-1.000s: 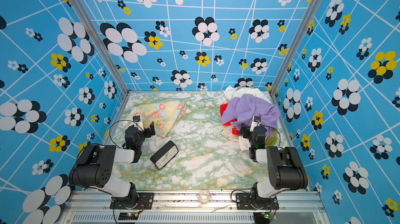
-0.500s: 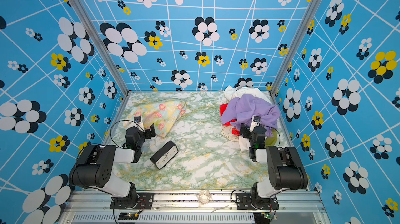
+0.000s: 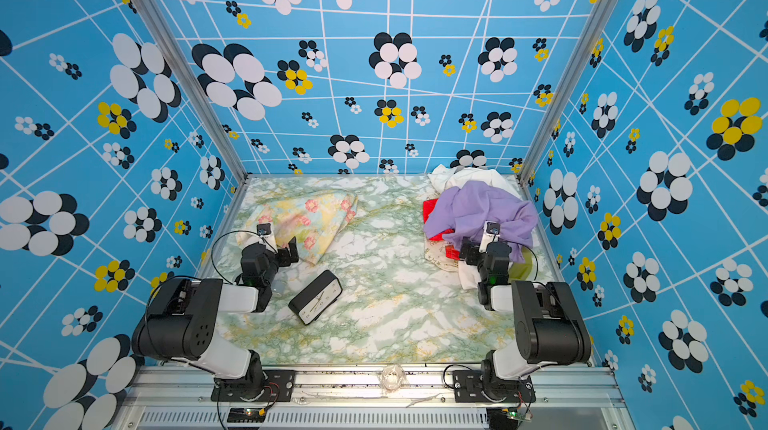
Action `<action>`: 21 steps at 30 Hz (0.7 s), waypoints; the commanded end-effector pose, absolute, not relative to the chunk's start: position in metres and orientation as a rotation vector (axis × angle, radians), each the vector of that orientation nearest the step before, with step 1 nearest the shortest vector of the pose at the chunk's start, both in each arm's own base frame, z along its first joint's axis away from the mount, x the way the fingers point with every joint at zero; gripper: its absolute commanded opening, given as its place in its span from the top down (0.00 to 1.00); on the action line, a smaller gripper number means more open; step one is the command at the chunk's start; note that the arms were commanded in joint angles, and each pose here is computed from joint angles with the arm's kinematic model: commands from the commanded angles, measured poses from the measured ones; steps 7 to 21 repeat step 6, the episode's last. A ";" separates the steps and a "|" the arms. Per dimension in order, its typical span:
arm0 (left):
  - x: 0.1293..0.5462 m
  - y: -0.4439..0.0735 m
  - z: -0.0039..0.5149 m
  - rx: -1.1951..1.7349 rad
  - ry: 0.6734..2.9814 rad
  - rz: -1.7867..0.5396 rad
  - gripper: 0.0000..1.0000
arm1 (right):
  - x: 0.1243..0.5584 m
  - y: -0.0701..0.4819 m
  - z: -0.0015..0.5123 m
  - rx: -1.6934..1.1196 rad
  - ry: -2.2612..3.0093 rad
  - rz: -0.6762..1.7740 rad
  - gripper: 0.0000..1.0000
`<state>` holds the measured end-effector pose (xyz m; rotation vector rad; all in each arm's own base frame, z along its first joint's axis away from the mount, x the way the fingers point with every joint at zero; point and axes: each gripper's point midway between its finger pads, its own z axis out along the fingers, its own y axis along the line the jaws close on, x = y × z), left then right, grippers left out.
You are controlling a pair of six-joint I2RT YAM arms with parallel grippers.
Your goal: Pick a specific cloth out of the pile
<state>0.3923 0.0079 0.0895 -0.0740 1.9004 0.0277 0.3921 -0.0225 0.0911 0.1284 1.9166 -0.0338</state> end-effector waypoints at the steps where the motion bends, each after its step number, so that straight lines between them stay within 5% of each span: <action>1: 0.395 0.008 0.098 -0.074 1.881 0.023 0.01 | 0.397 -0.019 0.093 0.105 1.923 -0.041 0.01; 21: 0.395 0.008 0.098 -0.074 1.882 0.023 0.01 | 0.396 -0.019 0.092 0.103 1.924 -0.043 0.01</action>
